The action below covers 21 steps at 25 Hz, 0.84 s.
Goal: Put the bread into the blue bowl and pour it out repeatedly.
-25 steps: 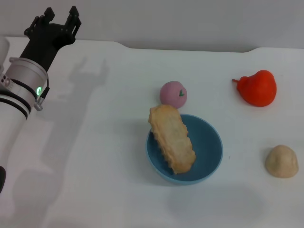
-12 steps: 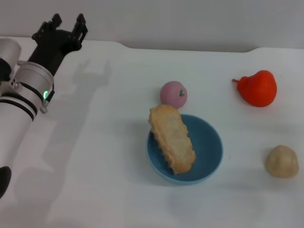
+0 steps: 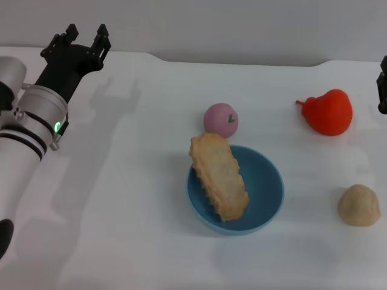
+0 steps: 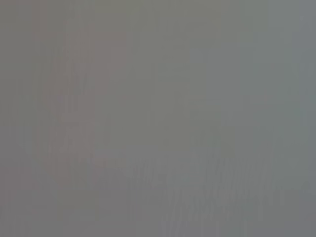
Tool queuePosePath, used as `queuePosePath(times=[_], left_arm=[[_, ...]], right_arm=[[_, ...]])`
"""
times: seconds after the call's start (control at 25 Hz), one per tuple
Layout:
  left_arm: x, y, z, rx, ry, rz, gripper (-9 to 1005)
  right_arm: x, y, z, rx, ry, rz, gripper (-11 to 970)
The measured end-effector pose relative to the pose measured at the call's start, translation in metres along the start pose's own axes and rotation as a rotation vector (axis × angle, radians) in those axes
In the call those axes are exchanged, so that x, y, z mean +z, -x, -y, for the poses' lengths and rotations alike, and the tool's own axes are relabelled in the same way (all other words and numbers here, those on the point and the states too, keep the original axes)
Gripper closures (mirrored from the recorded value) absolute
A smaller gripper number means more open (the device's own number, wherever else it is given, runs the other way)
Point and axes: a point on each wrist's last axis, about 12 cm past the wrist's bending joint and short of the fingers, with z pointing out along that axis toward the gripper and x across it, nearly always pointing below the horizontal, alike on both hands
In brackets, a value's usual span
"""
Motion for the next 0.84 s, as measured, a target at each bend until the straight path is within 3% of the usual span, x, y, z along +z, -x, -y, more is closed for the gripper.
queuePosePath(times=[0.32, 0.84], left_arm=[[-0.007, -0.001, -0.001, 0.000, -0.001, 0.034, 399], [-0.020, -0.007, 0.003, 0.013, -0.037, 0.038, 400]], right_arm=[[-0.011, -0.007, 0.009, 0.035, -0.086, -0.035, 555], [-0.012, -0.014, 0.015, 0.039, -0.114, -0.098, 555]])
